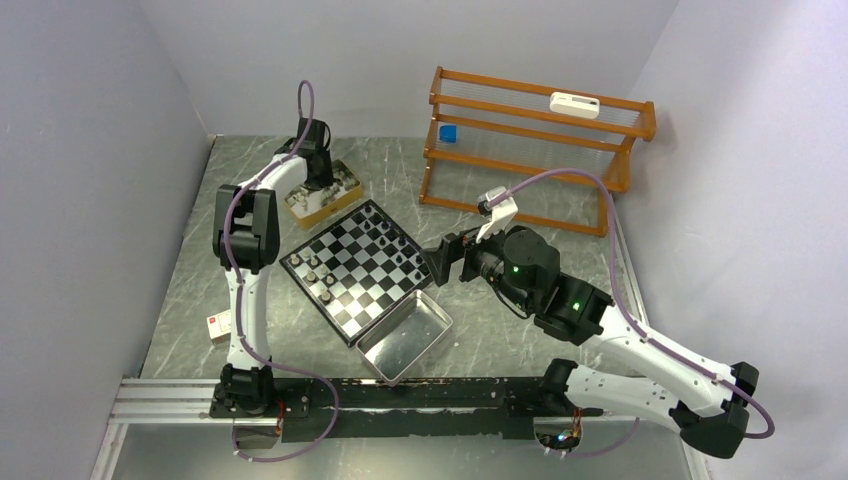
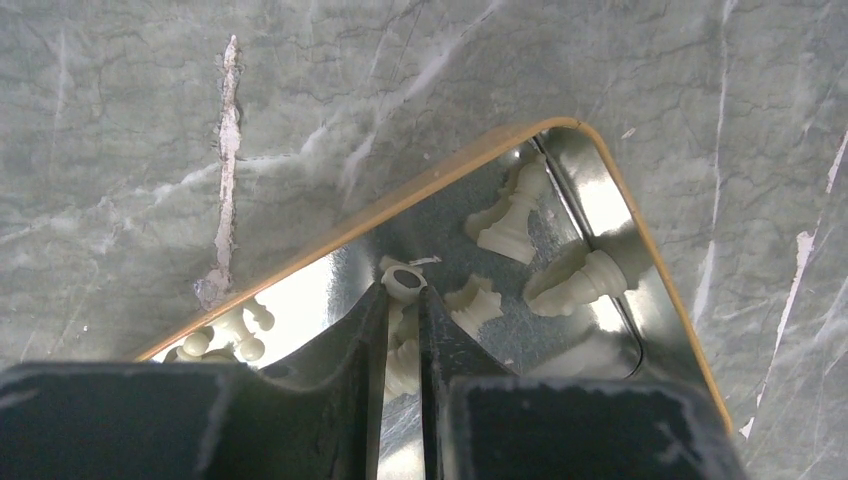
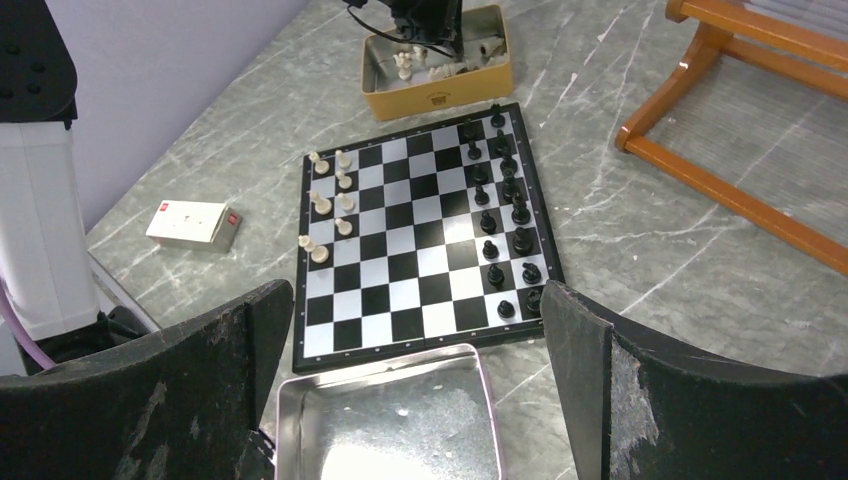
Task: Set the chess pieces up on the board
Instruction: Pick up the chess piece from the storage box.
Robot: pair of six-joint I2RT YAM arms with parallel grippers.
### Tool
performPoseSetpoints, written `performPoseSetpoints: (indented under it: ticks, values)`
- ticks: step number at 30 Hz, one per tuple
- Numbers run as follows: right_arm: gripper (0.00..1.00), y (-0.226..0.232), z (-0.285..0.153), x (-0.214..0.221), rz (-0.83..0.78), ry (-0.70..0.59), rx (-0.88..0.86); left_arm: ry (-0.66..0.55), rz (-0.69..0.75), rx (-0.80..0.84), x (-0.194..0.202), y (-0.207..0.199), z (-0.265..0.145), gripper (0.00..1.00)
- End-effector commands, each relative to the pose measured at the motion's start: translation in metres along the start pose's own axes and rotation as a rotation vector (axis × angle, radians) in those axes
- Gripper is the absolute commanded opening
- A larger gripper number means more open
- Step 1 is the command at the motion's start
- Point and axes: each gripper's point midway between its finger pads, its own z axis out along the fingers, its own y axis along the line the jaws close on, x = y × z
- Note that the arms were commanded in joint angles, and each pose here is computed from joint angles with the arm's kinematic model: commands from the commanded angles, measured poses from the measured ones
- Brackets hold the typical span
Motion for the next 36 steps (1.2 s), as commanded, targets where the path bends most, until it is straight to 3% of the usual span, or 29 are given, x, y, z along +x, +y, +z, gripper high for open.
performPoseSetpoints:
  ticks: [1,15,20,36]
  values:
    - [1.00,0.000,-0.002,-0.012,0.008,-0.039,0.004,0.009,0.002,0.022,-0.004,-0.003,-0.001,0.17]
    - [1.00,0.001,-0.007,-0.012,0.033,-0.043,-0.007,-0.007,-0.010,0.059,-0.017,-0.010,-0.023,0.16]
    - [1.00,0.001,-0.009,-0.014,0.042,-0.048,-0.009,0.006,0.000,0.024,-0.011,-0.004,-0.012,0.23]
    - [1.00,0.002,-0.009,-0.016,0.043,-0.056,-0.011,0.047,0.024,-0.002,0.007,0.002,0.010,0.25]
